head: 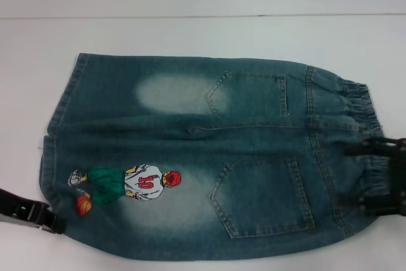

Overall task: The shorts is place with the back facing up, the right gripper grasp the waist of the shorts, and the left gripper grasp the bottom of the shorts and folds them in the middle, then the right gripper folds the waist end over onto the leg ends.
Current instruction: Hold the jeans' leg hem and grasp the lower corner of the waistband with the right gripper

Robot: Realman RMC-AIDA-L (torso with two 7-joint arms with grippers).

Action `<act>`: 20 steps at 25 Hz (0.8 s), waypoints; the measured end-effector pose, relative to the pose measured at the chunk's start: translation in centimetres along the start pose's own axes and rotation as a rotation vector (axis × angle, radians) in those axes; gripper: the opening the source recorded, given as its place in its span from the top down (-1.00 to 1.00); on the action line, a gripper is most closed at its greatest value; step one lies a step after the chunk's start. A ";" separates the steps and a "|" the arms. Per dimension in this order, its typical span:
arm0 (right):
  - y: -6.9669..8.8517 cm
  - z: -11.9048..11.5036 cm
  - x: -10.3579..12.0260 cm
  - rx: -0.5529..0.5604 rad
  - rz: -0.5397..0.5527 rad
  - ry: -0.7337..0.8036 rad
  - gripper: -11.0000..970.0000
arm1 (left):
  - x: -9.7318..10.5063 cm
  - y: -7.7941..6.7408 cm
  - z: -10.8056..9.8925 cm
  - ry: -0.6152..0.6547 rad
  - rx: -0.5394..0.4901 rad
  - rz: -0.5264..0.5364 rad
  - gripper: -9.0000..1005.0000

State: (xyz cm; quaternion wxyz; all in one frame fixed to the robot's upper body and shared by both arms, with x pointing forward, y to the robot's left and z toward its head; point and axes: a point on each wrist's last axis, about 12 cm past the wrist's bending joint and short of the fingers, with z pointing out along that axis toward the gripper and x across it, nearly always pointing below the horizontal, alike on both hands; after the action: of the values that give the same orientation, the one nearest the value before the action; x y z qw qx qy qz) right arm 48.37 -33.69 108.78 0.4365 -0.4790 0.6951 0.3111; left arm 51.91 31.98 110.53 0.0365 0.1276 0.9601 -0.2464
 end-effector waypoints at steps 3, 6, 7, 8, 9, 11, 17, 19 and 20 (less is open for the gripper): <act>-0.4 -2.1 -0.5 0.054 0.066 0.089 -0.88 | -0.5 -0.3 -0.2 -0.003 0.000 0.009 0.85; -0.5 -4.2 -1.2 0.094 0.133 0.207 -0.88 | -1.0 -0.5 -0.5 -0.006 -0.003 0.022 0.85; -0.5 -4.7 -1.6 0.104 0.153 0.247 -0.88 | -1.2 -0.6 -0.6 -0.006 -0.005 0.026 0.85; -0.5 -5.2 -1.9 0.107 0.172 0.288 -0.88 | -1.2 -0.6 -0.7 -0.006 -0.006 0.029 0.85; -0.5 -5.5 -2.1 0.109 0.187 0.320 -0.88 | -1.4 -0.7 -0.8 -0.007 -0.007 0.032 0.85; -0.7 -6.0 -2.5 0.108 0.226 0.391 -0.88 | -1.6 -0.8 -0.8 -0.003 -0.010 0.036 0.85; -1.2 -5.8 -2.8 0.073 0.316 0.546 -0.88 | -1.9 -0.9 -0.8 -0.003 -0.017 0.043 0.85; -1.3 -5.6 -2.7 0.067 0.326 0.566 -0.88 | -1.8 -0.9 -0.7 -0.001 -0.016 0.041 0.85; -1.3 -5.5 -2.7 0.065 0.330 0.571 -0.88 | -1.7 -0.9 -0.7 0.000 -0.015 0.040 0.85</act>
State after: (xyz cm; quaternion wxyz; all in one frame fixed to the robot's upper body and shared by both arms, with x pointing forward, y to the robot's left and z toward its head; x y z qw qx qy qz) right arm 48.33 -37.74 113.51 0.1830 -0.4135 0.8672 0.2086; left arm 53.36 31.19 111.76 0.0425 0.1465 0.9592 -0.2381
